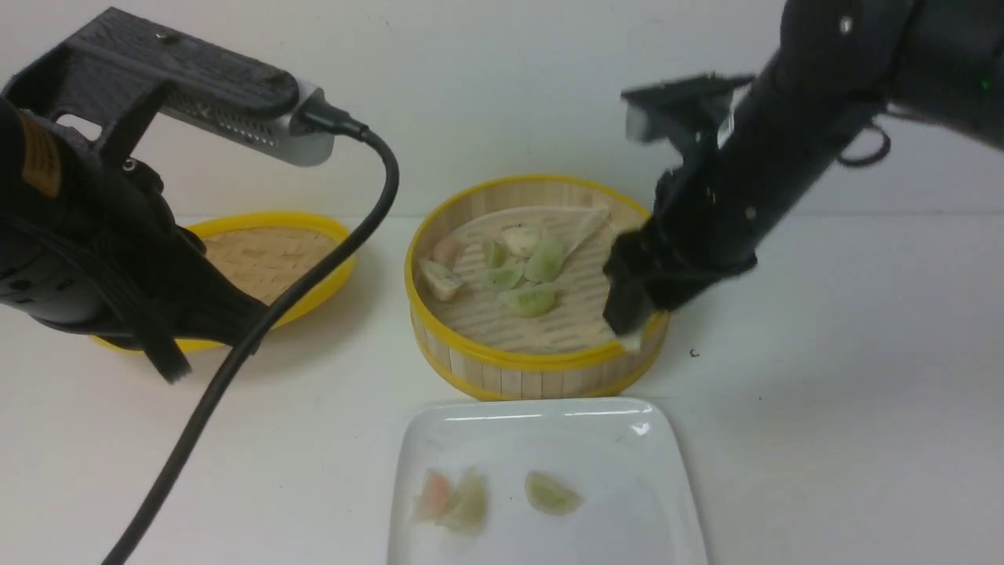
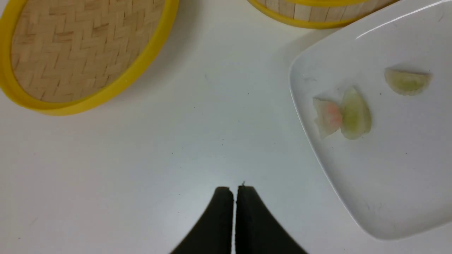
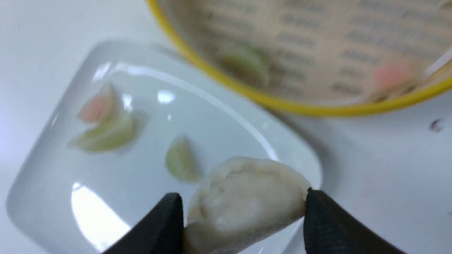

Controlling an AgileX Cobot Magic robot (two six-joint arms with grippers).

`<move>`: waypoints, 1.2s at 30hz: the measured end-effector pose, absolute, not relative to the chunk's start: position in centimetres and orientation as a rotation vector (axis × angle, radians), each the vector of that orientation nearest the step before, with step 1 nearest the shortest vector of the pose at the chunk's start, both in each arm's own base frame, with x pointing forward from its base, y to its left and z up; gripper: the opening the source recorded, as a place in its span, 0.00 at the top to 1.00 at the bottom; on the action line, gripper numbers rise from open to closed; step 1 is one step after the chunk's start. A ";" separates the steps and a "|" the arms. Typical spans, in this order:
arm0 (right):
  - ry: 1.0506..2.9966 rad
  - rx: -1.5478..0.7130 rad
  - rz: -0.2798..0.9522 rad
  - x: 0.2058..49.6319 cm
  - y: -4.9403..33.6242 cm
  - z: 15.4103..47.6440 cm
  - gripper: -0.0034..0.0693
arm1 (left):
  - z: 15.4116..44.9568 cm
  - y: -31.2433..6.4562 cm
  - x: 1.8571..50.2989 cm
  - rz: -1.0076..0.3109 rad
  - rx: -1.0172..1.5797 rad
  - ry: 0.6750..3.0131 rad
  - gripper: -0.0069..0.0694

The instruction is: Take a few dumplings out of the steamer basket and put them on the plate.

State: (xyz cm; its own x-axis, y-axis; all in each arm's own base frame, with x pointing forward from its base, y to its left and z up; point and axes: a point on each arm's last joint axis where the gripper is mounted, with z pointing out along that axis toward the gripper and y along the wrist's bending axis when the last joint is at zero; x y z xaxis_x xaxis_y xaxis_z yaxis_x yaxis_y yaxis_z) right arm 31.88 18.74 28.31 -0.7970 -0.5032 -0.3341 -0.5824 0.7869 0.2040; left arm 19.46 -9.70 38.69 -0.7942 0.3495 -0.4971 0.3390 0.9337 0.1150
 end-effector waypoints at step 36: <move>2.317 -0.565 0.465 20.2 13.7 36.8 0.80 | 38.6 -9.9 19.4 -0.009 0.481 2.572 0.92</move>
State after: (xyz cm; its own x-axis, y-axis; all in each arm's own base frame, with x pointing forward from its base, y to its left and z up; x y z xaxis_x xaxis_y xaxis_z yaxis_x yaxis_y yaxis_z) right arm 20.25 13.66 36.85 -0.6624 -0.2644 -0.7009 -0.5142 0.8409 0.1687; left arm 19.35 -9.90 38.63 -0.8021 0.3354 -0.4941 0.3389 0.9369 0.0858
